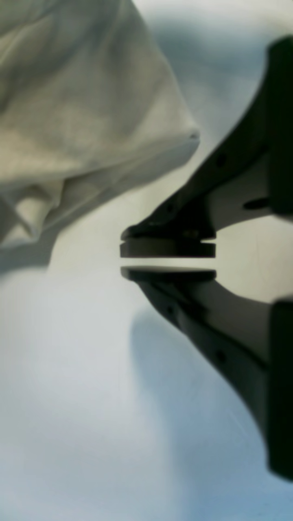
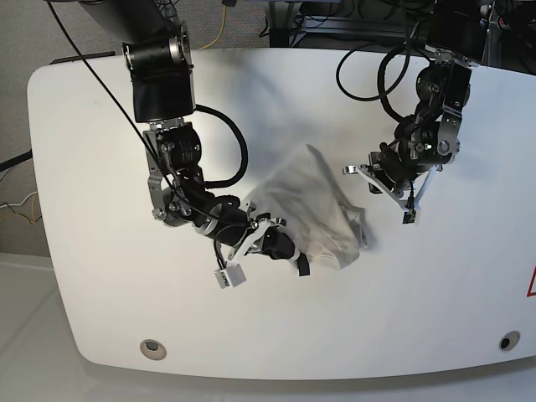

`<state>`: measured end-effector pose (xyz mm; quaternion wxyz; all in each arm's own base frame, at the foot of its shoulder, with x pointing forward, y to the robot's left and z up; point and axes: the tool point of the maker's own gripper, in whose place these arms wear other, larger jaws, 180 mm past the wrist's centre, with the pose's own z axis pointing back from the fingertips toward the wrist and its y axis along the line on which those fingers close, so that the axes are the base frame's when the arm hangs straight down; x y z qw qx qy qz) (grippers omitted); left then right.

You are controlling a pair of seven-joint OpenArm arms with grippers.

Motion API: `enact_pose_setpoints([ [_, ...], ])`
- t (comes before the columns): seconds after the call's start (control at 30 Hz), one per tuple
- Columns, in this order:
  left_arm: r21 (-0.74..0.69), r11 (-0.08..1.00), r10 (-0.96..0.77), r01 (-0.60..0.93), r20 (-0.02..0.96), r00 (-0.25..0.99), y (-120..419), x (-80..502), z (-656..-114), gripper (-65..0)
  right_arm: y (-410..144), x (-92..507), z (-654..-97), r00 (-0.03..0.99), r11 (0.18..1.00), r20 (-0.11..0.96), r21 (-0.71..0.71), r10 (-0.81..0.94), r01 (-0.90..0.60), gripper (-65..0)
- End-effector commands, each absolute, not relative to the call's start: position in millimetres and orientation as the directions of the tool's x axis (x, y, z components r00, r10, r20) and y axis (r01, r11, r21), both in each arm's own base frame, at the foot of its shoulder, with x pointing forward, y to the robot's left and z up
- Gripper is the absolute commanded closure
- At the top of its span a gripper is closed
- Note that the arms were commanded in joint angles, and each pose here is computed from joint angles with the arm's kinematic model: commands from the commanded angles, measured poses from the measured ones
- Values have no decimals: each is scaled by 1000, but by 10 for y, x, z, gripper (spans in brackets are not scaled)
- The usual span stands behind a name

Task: Fold the T-shirt properly
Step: 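Drag the shirt with the right gripper toward the left gripper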

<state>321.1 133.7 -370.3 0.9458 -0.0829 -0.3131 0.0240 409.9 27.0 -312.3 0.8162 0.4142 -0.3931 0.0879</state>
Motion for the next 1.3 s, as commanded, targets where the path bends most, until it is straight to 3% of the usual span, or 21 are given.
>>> enact_pose_setpoints([
  [0.0, -169, 985, 83, 31, 624, 777, 1301, 3295, -3587, -26, 340, 4206, -2860, 617, 615, 758, 594, -211, -519, -5],
  [0.57, -191, 969, 3, 159, 648, 762, 779, 3378, -3472, -26, 448, 4168, -2867, 610, 605, 769, 582, -193, -543, -5],
  [0.8, -219, 971, 69, 98, 647, 760, 752, 3461, -3428, -26, 371, 4170, -2908, 611, 619, 770, 573, -184, -537, -5],
  [1.07, -187, 982, 94, 26, 604, 791, 920, 3498, -3805, -25, 347, 4169, -2922, 612, 623, 770, 572, -181, -534, -5],
  [1.27, -145, 987, 35, 66, 603, 797, 843, 3444, -4100, -25, 347, 4169, -2922, 612, 623, 770, 572, -181, -534, -5],
])
